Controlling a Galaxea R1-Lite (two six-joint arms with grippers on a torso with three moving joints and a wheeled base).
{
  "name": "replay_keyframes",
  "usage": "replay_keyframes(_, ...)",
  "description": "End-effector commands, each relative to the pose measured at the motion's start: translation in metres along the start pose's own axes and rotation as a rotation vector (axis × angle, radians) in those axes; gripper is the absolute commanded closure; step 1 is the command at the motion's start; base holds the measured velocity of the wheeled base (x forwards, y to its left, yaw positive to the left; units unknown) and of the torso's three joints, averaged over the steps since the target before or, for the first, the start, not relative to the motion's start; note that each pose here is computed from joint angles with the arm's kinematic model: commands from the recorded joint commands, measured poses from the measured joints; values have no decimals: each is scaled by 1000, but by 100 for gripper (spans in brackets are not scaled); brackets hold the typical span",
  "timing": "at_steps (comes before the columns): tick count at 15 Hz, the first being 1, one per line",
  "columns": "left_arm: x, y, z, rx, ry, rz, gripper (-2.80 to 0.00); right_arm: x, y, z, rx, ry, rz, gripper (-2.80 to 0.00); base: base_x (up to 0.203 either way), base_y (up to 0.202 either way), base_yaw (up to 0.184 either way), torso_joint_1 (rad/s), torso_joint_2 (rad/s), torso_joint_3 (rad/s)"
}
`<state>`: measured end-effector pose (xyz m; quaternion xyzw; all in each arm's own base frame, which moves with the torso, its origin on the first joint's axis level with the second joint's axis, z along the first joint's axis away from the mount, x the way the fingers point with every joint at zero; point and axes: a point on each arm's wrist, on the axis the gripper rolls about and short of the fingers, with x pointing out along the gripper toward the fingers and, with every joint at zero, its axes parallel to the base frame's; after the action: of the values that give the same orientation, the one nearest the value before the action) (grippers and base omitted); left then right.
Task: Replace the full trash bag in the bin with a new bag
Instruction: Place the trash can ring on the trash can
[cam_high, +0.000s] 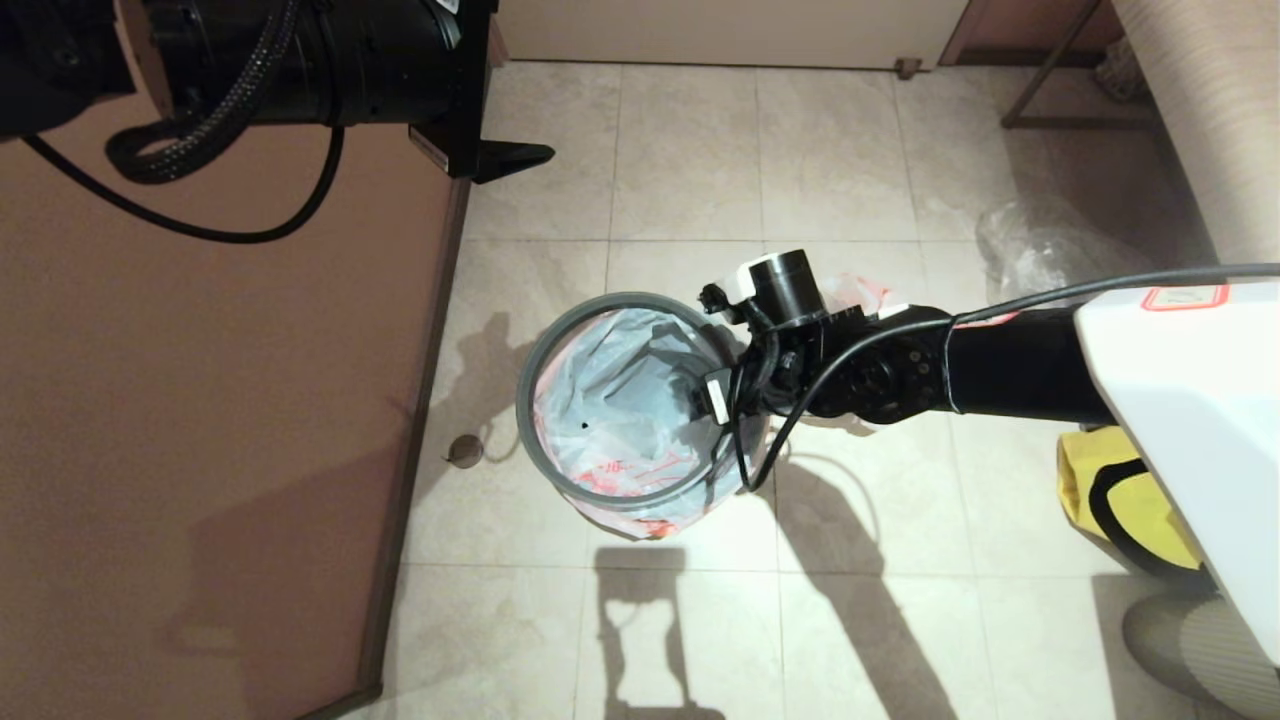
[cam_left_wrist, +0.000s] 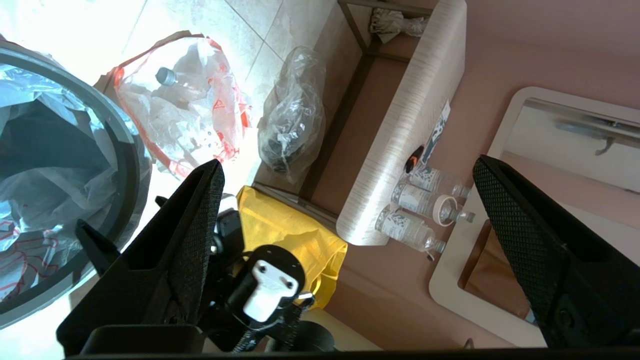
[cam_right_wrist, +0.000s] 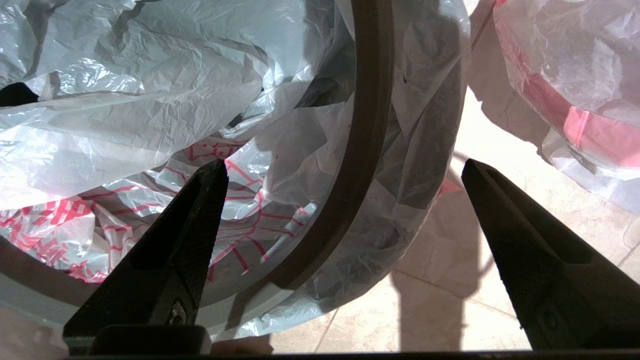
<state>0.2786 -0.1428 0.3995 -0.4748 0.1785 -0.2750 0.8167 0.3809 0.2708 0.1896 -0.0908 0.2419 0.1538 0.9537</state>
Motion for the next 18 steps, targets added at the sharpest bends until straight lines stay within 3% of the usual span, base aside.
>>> replay_keyframes(1, 0, 0, 0, -8, 2, 1, -280, 9, 3, -7, -5, 15, -2, -280, 0, 0, 0, 0, 0, 0)
replay_keyframes(2, 1, 0, 0, -6, 2, 2, -280, 13, 4, -8, -2, 7, 0, -48, 0, 0, 0, 0, 0, 0)
replay_keyframes(3, 1, 0, -1, -8, 5, 0, -280, 17, 5, -8, 4, -6, 0, 0, 0, 0, 0, 0, 0, 0)
replay_keyframes(12, 1, 0, -1, -6, 4, 1, -280, 2, 4, 0, 14, -31, -18, 0, 0, 0, 0, 0, 0, 0)
replay_keyframes(18, 1, 0, -1, -7, 5, 0, -280, 5, -14, -2, 42, -46, -66, 0, 0, 0, 0, 0, 0, 0)
